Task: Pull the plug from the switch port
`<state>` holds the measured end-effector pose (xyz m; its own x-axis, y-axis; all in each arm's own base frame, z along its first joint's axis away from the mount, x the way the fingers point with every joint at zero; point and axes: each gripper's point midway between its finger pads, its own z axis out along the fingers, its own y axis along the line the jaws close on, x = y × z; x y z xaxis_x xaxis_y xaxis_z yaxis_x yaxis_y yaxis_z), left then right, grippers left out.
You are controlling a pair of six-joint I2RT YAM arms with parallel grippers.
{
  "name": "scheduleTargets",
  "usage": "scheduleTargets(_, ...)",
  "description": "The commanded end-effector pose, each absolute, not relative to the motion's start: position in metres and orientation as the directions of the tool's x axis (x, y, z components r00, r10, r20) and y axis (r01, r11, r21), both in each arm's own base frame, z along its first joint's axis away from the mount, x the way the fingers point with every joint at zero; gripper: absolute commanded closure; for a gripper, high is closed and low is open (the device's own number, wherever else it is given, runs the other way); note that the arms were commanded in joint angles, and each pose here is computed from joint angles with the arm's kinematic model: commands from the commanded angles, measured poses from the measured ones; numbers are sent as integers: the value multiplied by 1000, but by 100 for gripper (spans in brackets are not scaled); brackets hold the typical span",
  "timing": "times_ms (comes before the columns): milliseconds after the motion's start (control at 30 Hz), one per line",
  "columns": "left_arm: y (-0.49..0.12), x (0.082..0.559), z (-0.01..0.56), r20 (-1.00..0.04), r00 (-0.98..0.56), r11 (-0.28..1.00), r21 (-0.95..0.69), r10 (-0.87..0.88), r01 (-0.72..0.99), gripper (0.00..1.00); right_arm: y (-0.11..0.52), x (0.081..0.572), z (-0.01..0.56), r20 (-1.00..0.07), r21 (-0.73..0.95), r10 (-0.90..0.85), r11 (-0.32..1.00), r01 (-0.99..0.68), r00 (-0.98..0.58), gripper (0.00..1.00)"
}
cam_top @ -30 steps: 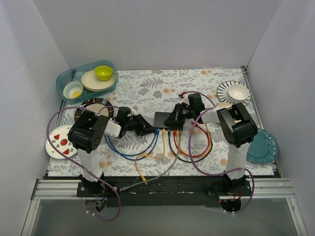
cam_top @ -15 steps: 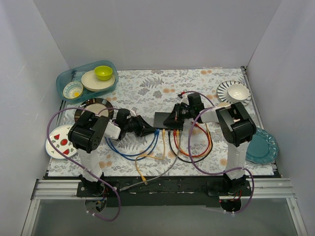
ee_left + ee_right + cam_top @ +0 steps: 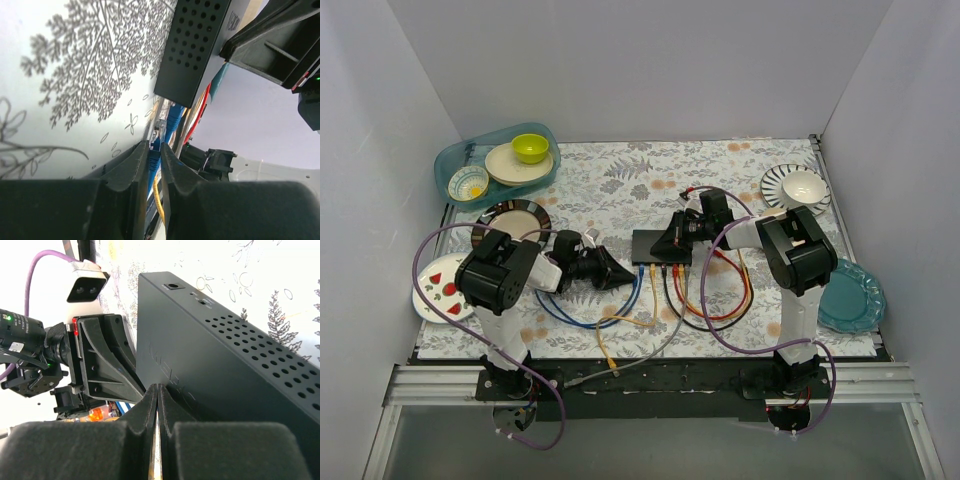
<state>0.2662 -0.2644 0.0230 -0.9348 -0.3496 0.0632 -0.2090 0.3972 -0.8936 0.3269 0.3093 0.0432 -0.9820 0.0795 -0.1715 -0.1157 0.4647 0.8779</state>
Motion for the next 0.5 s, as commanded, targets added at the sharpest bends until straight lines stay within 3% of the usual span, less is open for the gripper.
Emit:
scheduleTargets(0, -252, 249, 11, 78, -933, 477, -842, -352, -251, 100, 296, 322, -2, -123, 813, 98, 580, -43, -988, 95)
scheduleTargets(133, -228, 266, 21, -58, -901, 604, -760, -431, -240, 100, 296, 322, -3, -125, 808, 95, 587, -45, -988, 95)
scheduleTargets(267, -171, 276, 4, -179, -821, 769, -499, -543, -399, 100, 296, 321, -3, -124, 806, 94, 590, -45, -988, 95)
scheduleTargets(367, -149, 285, 11, -230, -782, 786, -411, -579, -461, 100, 295, 322, -3, -129, 803, 93, 594, -49, -987, 95)
scheduleTargets(433, -142, 295, 20, -279, -759, 789, -400, -589, -465, 89, 295, 321, -3, -128, 800, 90, 597, -49, -988, 95)
scheduleTargets(467, -137, 300, 23, -310, -741, 790, -390, -596, -473, 75, 295, 322, -2, -131, 801, 90, 597, -52, -987, 95)
